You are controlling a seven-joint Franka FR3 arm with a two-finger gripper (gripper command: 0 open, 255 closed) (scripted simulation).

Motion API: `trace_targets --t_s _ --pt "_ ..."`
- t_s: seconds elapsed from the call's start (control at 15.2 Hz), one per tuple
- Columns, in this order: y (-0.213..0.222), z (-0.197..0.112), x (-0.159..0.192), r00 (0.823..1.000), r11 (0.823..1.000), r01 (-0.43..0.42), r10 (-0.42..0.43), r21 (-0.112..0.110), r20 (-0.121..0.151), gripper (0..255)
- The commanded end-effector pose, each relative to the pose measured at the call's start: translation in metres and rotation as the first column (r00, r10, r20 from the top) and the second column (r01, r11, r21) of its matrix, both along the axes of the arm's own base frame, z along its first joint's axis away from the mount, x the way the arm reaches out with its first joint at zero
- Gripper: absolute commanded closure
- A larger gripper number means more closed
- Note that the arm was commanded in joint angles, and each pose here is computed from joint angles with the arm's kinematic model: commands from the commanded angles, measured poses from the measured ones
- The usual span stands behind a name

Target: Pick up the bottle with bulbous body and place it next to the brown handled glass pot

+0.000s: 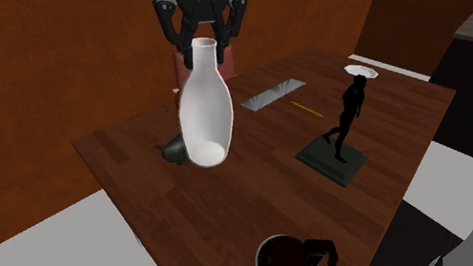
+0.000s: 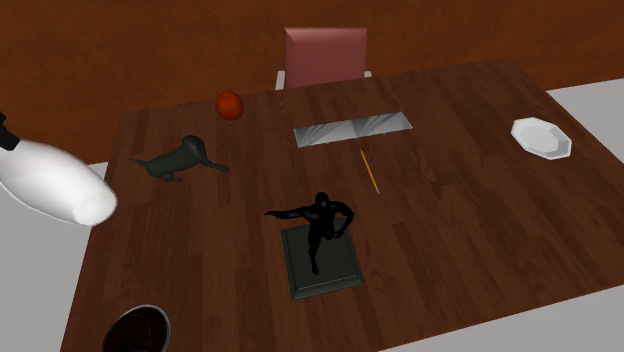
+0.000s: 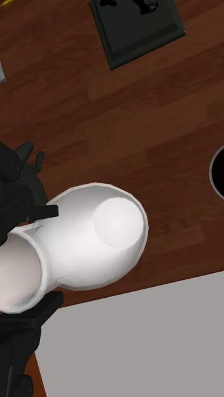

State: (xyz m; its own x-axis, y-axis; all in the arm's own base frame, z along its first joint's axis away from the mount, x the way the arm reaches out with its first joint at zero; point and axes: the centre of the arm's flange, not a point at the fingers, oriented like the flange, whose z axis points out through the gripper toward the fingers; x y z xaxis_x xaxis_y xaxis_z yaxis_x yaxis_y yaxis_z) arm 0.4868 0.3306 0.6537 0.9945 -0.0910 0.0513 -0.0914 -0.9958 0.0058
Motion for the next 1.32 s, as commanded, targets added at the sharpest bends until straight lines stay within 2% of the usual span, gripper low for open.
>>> trace_targets --t_s 0.0,1.25 --pt "0.001 -0.01 -0.001 1.0 1.0 0.0 0.0 0.001 0.001 255" --pt "0.001 -0.11 -0.001 1.0 1.0 0.0 0.0 0.001 0.001 255"
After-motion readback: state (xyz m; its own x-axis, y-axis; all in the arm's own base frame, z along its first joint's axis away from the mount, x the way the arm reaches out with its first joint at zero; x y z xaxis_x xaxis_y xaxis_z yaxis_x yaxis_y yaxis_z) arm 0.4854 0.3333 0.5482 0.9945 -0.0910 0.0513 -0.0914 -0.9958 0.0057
